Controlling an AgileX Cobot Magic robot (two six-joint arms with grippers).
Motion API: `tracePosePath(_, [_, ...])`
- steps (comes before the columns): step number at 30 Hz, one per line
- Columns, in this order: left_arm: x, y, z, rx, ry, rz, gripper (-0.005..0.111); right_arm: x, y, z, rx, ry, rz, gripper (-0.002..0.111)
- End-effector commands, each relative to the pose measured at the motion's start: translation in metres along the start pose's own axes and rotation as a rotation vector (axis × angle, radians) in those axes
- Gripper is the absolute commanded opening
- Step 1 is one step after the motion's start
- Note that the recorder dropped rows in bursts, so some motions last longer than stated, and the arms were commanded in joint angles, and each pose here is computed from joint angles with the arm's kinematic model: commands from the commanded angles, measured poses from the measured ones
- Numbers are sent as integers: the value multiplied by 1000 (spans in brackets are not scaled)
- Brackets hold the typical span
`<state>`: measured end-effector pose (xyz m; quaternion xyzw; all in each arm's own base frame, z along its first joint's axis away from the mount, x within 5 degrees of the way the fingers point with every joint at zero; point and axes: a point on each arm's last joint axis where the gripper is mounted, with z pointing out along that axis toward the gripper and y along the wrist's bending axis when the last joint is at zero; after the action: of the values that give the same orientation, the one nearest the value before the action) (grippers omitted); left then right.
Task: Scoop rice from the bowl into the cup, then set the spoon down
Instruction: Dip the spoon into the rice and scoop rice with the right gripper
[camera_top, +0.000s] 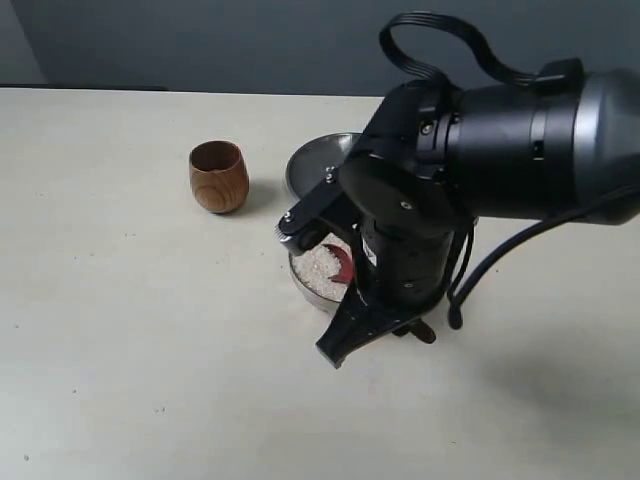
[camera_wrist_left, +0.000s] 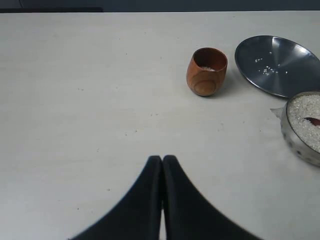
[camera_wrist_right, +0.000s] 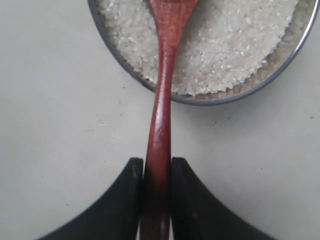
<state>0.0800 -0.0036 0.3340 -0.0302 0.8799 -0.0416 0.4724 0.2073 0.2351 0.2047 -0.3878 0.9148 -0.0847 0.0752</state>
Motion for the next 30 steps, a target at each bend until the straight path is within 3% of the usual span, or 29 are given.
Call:
tracePosePath(1, [-1,0,0,-3,1,3,0,-1,-2,-6,-11,-27,12,-1])
tracePosePath(21, [-1,0,0,-3,1,3,0,6,-13,-23,54,-56,63,-1])
tracePosePath(30, [-1,0,0,-3,1,3,0,15,-35,-31,4,-31,117,-1])
